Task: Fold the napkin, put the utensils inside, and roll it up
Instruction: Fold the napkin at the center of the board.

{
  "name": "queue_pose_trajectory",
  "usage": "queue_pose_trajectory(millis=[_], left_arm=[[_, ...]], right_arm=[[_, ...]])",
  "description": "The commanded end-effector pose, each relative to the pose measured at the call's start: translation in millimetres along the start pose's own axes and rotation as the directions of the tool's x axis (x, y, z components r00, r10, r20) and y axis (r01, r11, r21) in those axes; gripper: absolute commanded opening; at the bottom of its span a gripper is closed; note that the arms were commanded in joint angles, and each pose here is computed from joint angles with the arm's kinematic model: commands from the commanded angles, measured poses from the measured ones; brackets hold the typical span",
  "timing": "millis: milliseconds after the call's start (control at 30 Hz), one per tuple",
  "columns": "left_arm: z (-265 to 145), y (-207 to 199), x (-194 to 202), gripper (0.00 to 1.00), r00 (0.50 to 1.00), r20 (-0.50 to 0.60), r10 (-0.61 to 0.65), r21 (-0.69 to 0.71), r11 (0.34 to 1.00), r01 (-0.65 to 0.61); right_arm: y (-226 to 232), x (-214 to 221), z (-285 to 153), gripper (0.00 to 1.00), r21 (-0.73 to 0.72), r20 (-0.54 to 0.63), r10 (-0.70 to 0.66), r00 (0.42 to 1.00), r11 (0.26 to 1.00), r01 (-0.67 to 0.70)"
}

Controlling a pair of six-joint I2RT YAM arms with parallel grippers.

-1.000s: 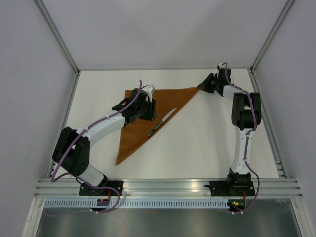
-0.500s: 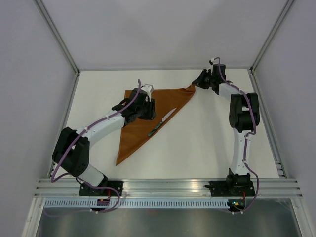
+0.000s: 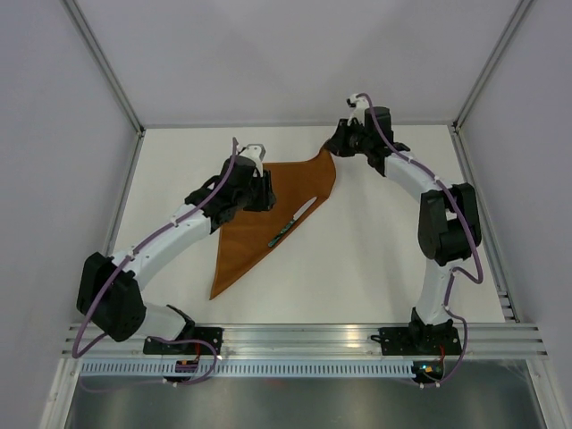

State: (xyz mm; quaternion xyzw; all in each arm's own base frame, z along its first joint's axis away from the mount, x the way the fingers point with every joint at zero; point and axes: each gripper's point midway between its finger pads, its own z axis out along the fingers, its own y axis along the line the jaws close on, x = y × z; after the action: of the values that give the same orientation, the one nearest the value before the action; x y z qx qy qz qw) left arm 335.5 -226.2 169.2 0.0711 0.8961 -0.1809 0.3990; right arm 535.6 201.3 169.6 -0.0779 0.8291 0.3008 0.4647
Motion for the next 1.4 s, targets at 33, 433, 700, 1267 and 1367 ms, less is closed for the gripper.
queue_pose_trajectory(millis=[33,433,700,1267,1367], left_arm=[[-39,-7,-34,0.46,0.994,0.092,-0.058,0.001,0.998,0.058],[-110,1,-40,0.48,0.980,0.183,-0.084,0.015,0.996,0.083],[-130,7,-33,0.49,0.976,0.197,-0.089,0.009,0.996,0.089],[-124,13,-17,0.50,0.983,0.159,-0.092,-0.008,0.995,0.095],[-121,13,-16,0.50,0.984,0.153,-0.091,-0.013,0.995,0.094]], right_arm=[[63,31,-8,0.18,-0.093,-0.071,-0.175,0.982,0.981,0.168],[168,152,-2,0.17,-0.282,-0.258,-0.401,0.879,0.901,0.329],[195,203,-7,0.17,-0.345,-0.326,-0.479,0.815,0.863,0.369],[200,257,-16,0.15,-0.403,-0.376,-0.583,0.720,0.803,0.439],[200,262,-18,0.15,-0.406,-0.380,-0.591,0.711,0.797,0.446]])
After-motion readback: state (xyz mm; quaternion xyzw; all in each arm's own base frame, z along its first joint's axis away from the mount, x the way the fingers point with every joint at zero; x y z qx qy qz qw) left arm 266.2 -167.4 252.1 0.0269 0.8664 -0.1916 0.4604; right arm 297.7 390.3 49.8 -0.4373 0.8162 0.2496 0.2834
